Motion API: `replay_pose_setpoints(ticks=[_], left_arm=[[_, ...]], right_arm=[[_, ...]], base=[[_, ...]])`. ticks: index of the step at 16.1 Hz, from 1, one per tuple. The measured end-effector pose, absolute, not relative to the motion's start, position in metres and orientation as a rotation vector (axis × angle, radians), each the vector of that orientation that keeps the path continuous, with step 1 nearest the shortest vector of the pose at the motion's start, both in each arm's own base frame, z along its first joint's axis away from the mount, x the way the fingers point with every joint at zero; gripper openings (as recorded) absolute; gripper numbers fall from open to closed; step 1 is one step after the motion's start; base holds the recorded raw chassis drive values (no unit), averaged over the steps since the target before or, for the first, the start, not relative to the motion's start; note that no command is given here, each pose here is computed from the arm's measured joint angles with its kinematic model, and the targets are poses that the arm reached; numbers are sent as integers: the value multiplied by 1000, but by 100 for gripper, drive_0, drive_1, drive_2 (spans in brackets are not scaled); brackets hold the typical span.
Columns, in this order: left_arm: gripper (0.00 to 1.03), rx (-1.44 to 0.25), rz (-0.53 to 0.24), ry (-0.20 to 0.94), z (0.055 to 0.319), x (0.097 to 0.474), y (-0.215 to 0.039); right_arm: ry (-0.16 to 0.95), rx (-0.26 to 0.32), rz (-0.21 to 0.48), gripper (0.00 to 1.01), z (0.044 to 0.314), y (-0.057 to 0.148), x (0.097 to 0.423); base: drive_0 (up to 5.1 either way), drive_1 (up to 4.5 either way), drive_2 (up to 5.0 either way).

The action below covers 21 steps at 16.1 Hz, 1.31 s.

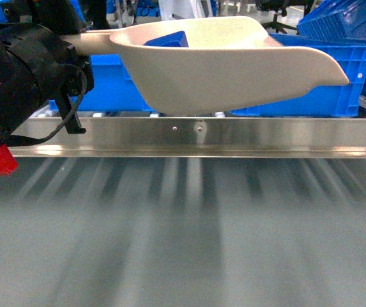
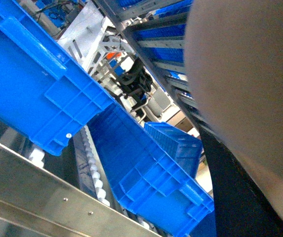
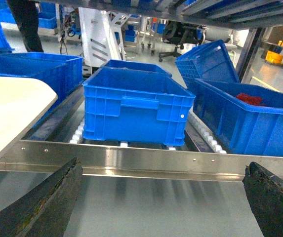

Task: Place part in tray to right shelf

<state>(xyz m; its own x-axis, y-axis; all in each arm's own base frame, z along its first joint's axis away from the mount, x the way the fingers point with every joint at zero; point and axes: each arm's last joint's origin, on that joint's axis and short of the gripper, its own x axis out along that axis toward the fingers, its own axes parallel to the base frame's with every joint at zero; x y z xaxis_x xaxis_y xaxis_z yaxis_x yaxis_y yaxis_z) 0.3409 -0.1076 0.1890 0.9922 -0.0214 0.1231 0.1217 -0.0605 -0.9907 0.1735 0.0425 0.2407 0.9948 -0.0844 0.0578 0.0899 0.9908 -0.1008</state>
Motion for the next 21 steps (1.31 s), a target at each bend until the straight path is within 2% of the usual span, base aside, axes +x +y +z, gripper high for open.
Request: replay_pose_setpoints(ticks=[21], left_arm=[[12,-1627,-115,-79,190,342,-107]], right_arm=[[-48,-106,-87,98,240,43,174]], base=[[0,0,0]])
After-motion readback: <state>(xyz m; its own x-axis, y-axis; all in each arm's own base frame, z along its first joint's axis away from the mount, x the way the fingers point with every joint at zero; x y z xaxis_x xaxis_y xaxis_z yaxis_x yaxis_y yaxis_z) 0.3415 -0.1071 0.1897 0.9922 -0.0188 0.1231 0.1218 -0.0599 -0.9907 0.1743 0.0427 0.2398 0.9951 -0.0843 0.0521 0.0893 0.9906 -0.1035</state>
